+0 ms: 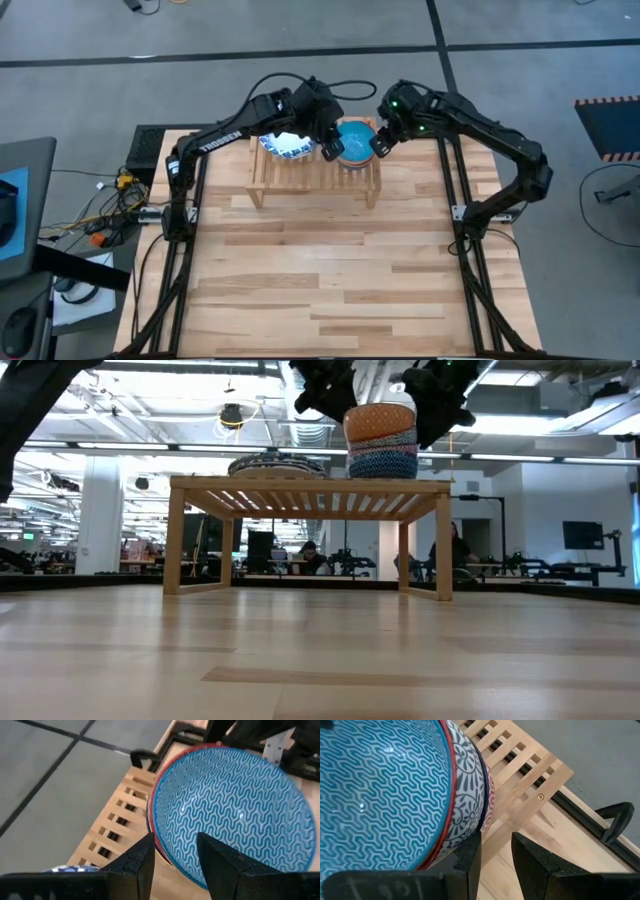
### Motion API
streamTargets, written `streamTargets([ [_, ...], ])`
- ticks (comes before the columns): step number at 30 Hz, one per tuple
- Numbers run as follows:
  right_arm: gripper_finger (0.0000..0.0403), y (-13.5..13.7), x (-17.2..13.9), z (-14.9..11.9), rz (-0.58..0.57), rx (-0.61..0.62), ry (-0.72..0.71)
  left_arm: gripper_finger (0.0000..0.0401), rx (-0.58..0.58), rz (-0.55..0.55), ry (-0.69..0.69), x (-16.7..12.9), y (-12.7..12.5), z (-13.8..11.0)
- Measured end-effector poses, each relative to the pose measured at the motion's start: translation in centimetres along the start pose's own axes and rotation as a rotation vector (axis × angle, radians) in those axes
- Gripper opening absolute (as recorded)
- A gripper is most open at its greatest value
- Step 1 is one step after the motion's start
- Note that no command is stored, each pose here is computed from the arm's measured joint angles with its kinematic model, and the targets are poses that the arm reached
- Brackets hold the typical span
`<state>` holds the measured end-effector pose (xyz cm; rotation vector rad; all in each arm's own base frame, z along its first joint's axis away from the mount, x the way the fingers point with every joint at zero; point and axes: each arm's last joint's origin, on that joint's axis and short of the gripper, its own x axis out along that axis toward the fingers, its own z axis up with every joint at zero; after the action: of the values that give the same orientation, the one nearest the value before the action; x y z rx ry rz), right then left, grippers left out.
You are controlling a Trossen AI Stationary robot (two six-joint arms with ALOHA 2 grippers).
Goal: Place and stack bowls onto a shelf
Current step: Stack the blue bowl on top of the red bowl on the shelf, then return to Home Position
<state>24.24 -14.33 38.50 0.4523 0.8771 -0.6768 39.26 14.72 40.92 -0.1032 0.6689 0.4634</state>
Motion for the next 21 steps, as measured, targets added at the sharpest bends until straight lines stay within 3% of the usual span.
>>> streamTargets([
  [7,0.0133,-0.8,-3.2,-0.4,0.017,0.025,-0.108,0.0132,0.021,0.029,-0.097,-2.4,0.4,1.0],
  [13,0.0131,-0.9,-6.9,-1.2,0.068,-0.003,-0.258,0.0132,0.028,0.022,-0.193,-6.4,1.0,1.8],
  [17,0.0108,1.1,-9.3,-2.5,0.295,-0.139,-0.507,0.0108,0.046,-0.091,-0.212,-8.9,0.1,1.3],
  [21,0.0045,2.6,-9.8,-5.5,0.535,-0.204,-0.696,0.0047,0.085,-0.167,-0.262,-10.2,-2.1,-1.0],
])
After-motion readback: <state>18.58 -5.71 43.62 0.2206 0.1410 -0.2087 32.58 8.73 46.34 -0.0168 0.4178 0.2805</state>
